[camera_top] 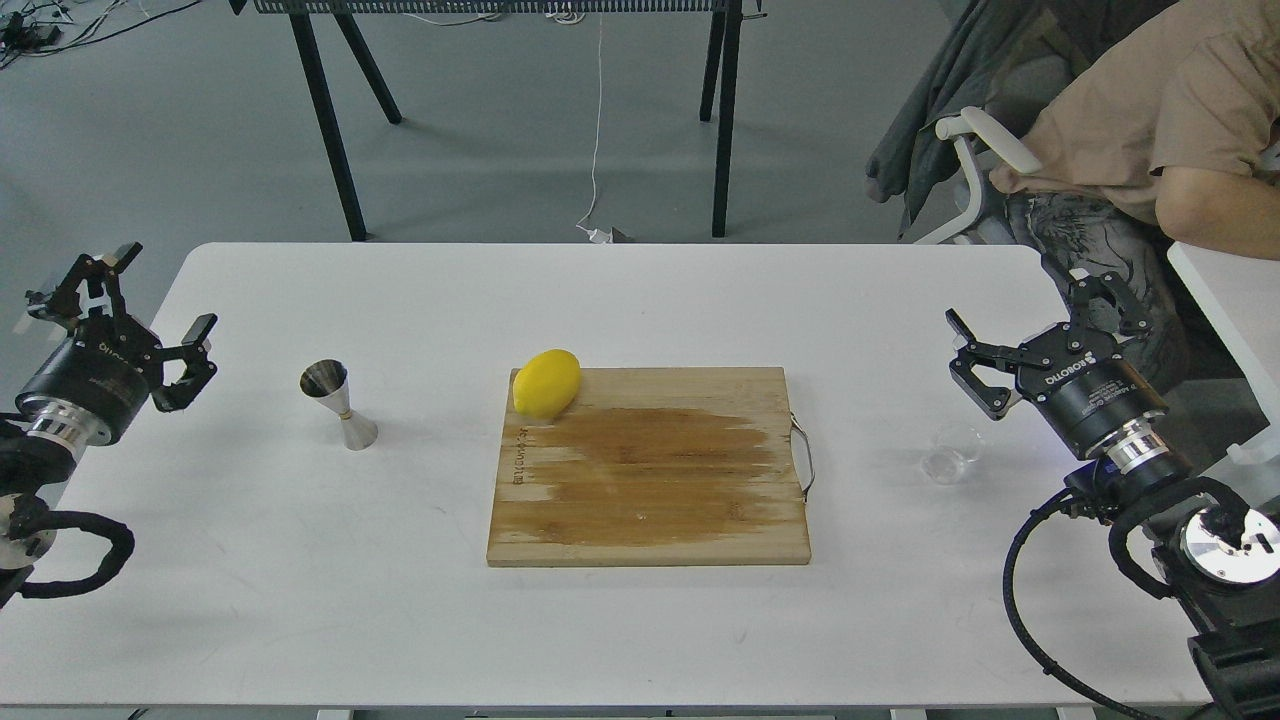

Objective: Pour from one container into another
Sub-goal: 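Move the left hand down toward the metal jigger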

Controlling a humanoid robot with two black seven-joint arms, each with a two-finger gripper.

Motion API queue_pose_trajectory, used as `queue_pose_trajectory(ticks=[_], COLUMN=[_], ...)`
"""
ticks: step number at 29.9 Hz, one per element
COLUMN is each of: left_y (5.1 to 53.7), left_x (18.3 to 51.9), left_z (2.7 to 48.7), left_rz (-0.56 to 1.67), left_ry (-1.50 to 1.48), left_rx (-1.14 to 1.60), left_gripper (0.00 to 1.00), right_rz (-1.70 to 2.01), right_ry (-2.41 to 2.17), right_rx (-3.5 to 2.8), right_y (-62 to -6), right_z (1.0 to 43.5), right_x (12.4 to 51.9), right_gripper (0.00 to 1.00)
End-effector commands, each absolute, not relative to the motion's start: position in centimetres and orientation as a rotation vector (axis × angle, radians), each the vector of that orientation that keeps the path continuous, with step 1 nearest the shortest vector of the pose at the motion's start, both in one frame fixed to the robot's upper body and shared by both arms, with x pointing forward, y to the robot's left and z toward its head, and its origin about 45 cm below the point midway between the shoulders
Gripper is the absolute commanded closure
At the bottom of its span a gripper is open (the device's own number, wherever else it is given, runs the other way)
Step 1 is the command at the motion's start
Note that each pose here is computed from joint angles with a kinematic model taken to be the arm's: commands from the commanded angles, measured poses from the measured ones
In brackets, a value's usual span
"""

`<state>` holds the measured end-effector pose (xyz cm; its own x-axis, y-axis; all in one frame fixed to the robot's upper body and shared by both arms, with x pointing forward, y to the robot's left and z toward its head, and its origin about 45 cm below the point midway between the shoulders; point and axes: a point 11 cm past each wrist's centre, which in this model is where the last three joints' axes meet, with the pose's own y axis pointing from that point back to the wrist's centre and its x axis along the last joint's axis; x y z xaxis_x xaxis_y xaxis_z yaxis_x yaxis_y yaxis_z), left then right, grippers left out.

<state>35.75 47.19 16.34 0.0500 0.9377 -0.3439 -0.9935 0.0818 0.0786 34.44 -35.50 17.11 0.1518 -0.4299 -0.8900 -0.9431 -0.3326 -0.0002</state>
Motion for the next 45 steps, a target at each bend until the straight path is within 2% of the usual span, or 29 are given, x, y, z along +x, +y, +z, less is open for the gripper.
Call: queue_pose_trajectory(ticks=[1,11,17,25,33,42,45], left_y=[45.6,46.5,51.3,49.1,41.0,40.5,41.4], left_x=[36.5,36.8,36.3,38.5,38.5,38.2,36.6], left_z=[16.2,16.9,21.1,25.2,26.5,29.0,27.9], left_rz=[1.460,1.473,1.497,1.348,1.011,1.151,1.183], left_ry=[0.356,0.326,0.178,0.022,-0.115,-0.671,-0.799], left_rx=[-0.231,-0.211,-0.079,0.036,0.176,0.458,0.545], left_gripper=[0.00,0.00,0.00,0.01,0.01,0.01,0.01], right_rz=[1.129,1.127,1.119,1.125,1.131,1.135,1.137], right_ry=[1.308,1.305,1.300,1.300,1.295,1.300,1.304], right_rx=[-1.847,-1.848,-1.846,-1.848,-1.849,-1.846,-1.846], right_y=[-35.5,-35.5,-35.5,-35.4,-35.2,-35.3,-35.3], right_z=[17.1,17.2,17.5,17.3,17.2,17.0,16.9], right_x=[34.4,34.5,34.5,34.5,34.4,34.3,34.2], right_gripper=[0.01,0.01,0.01,0.01,0.01,0.01,0.01])
